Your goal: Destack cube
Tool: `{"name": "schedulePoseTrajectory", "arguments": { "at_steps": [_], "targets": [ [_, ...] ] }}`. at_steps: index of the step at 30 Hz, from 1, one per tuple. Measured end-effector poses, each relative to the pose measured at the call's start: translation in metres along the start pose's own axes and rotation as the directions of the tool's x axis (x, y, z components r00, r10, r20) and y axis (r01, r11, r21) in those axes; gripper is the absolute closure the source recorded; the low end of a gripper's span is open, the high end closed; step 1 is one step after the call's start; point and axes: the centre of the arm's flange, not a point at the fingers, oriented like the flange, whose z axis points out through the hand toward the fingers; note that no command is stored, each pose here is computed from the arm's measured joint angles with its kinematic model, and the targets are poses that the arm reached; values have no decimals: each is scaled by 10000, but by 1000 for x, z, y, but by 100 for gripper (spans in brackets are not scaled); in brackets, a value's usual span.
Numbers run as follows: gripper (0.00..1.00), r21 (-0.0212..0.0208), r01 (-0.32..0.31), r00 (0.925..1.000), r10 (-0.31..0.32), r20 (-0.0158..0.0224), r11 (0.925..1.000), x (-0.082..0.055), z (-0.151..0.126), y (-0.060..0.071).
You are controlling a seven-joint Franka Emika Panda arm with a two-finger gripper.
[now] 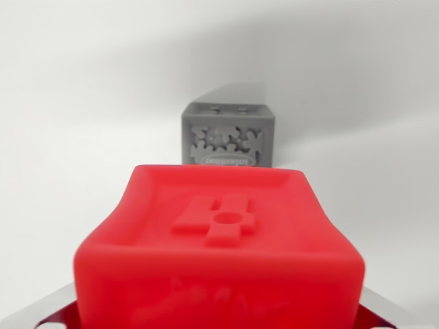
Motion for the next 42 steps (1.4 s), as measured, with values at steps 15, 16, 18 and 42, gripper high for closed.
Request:
{"name": "schedulePoseTrajectory", "arguments": {
  "at_steps": [15,16,18,42],
  "targets": [
    [100,9,1,10000,-1,-19,10000,0,-48,0],
    [100,21,1,10000,-1,-22,10000,0,-51,0],
    [100,48,-1,10000,1,-26,10000,0,-55,0],
    [100,-63,-403,9992,403,-22,9992,17,-25,31]
  ]
}}
